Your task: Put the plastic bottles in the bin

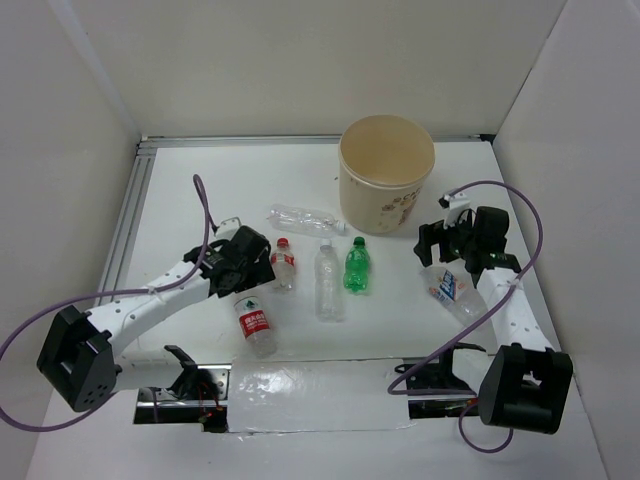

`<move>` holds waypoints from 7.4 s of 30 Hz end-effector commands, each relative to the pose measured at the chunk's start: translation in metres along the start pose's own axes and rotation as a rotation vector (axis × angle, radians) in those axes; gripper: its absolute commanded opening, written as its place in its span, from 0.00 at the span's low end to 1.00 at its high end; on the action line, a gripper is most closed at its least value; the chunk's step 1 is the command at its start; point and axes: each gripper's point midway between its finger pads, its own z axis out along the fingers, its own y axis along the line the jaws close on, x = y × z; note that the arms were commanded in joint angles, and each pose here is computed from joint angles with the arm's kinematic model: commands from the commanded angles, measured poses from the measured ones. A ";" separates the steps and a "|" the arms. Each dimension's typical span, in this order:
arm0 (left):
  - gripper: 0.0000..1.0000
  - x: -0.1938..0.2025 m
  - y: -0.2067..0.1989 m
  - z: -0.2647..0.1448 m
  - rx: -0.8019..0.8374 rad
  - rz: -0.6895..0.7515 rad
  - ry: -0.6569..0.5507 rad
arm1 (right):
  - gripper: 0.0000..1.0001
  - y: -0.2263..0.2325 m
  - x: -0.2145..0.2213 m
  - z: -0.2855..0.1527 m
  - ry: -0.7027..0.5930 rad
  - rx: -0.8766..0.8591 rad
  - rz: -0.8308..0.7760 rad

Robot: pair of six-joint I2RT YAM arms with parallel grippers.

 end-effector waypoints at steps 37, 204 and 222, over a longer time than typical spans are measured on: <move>0.00 -0.076 -0.109 -0.153 0.551 0.181 -0.317 | 1.00 -0.022 0.021 0.010 0.256 -0.072 -0.138; 0.32 -0.239 -0.371 -0.101 0.841 0.227 -0.623 | 0.69 0.144 -0.024 0.004 0.067 -0.596 0.065; 1.00 -0.168 -0.196 -0.133 0.581 0.221 -0.664 | 0.90 0.146 0.014 0.081 0.112 -0.187 0.356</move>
